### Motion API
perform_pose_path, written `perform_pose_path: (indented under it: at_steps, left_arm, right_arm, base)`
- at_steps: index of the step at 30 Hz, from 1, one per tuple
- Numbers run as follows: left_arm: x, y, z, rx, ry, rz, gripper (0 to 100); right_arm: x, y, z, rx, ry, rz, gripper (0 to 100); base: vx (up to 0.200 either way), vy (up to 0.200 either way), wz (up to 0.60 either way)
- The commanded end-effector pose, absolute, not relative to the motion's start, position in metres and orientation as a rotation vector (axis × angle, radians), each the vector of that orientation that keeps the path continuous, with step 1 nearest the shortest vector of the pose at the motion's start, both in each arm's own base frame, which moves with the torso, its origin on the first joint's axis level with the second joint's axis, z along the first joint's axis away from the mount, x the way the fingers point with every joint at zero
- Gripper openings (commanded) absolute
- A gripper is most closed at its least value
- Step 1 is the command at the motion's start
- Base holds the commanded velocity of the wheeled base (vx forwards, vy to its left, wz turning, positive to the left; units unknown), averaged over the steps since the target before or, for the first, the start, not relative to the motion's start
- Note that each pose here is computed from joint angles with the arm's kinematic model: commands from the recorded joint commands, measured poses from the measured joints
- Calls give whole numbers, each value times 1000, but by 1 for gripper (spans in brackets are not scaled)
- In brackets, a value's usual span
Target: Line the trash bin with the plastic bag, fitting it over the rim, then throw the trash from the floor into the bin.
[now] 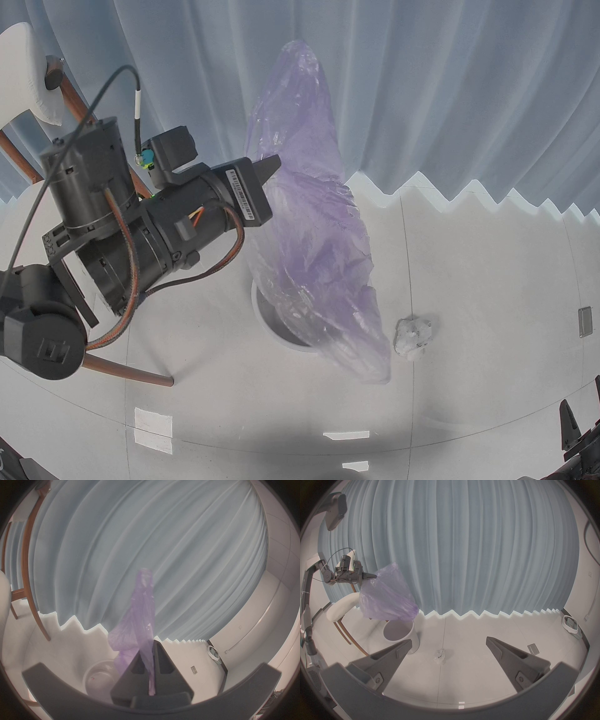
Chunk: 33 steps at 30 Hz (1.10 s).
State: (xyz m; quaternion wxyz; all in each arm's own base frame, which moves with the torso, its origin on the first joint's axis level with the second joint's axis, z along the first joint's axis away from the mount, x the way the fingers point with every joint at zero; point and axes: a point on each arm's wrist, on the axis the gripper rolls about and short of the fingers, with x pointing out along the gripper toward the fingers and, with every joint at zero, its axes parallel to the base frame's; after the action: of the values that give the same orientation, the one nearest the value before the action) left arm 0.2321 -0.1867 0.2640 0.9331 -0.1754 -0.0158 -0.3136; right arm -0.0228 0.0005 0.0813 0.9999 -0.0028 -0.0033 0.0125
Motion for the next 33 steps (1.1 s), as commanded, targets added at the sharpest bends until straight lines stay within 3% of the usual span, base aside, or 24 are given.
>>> perform_pose_path:
  at_steps: [1, 16, 33]
  left_arm:
    - [217, -186, 275, -375, -61, -674, 0]
    - [158, -169, 258, -362, -5, -774, 0]
    - [147, -164, 233, -324, 67, -790, 0]
  right_arm:
    - [-23, 0, 76, -6, -6, 25, 100]
    - [-23, 0, 76, -6, -6, 25, 100]
    - [-23, 0, 76, -6, -6, 25, 100]
  base:
    - [0, 0, 0]
    - [0, 0, 0]
    - [0, 0, 0]
